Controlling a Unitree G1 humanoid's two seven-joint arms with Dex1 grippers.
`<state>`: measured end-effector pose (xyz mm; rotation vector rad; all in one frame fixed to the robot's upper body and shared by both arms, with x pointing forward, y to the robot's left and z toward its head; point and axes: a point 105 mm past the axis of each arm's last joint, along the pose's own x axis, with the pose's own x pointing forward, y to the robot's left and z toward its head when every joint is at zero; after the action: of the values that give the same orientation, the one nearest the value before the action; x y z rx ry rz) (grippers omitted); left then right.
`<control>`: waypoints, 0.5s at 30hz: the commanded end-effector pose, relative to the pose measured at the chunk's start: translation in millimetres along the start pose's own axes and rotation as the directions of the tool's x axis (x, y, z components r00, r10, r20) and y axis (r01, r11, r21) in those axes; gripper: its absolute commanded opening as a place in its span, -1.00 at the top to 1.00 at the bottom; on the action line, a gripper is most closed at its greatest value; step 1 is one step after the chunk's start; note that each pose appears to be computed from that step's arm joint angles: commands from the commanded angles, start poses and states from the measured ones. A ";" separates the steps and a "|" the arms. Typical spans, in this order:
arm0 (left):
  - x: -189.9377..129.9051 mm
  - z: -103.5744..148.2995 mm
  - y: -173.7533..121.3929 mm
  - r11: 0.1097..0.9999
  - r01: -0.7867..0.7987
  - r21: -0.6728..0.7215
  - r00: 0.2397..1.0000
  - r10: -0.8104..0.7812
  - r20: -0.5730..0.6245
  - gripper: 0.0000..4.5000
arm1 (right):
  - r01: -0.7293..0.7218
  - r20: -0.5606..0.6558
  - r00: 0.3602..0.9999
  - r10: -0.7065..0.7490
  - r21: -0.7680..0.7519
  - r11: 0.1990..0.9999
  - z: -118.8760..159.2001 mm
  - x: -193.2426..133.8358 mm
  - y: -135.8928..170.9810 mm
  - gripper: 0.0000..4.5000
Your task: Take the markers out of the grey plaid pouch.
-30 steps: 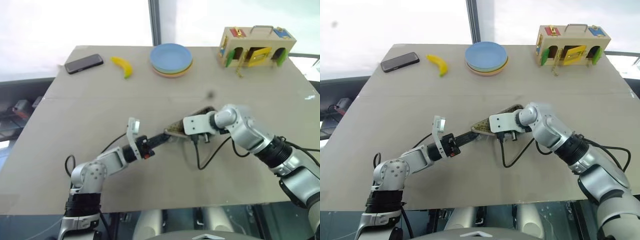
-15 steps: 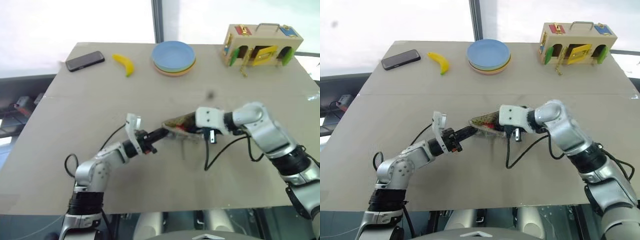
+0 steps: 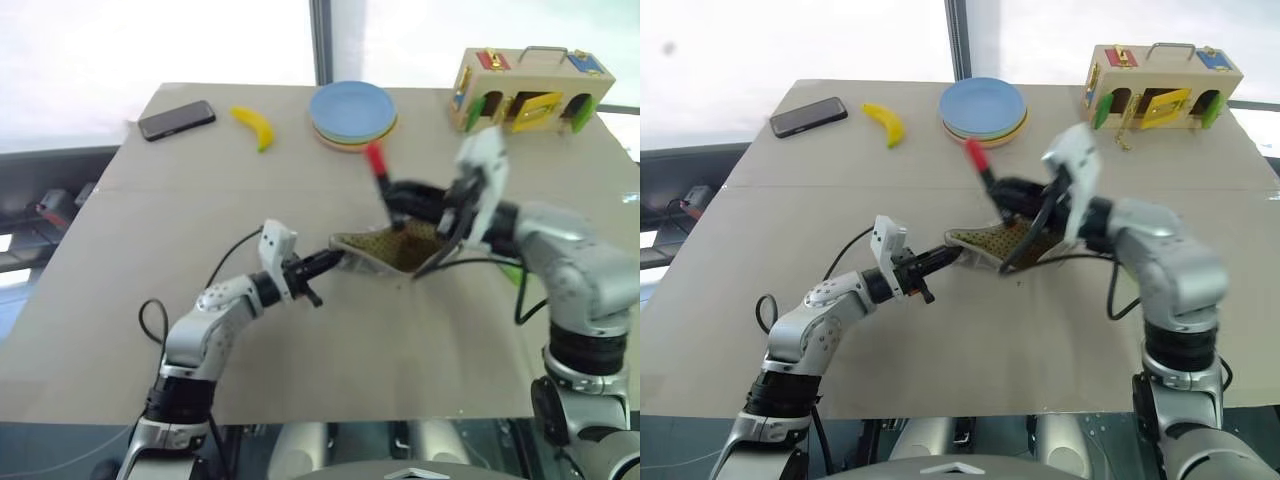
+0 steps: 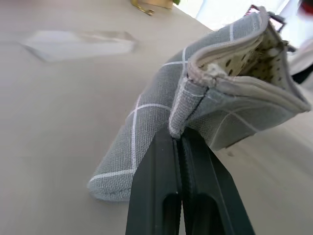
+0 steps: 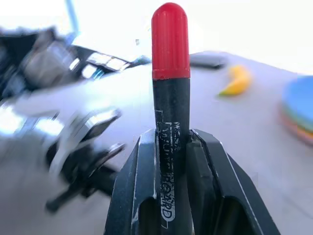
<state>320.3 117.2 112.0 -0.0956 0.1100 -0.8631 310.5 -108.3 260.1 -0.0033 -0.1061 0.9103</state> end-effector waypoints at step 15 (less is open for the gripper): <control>-11.0 23.6 19.5 0.923 -0.132 0.363 0.988 0.092 0.125 1.00 | 0.460 -0.678 0.408 -0.611 -0.425 0.779 -148.2 -161.5 -149.2 0.89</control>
<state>331.1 133.9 121.4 0.1818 -0.0960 -0.7604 343.2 -322.7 113.9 -0.5006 0.6251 0.1229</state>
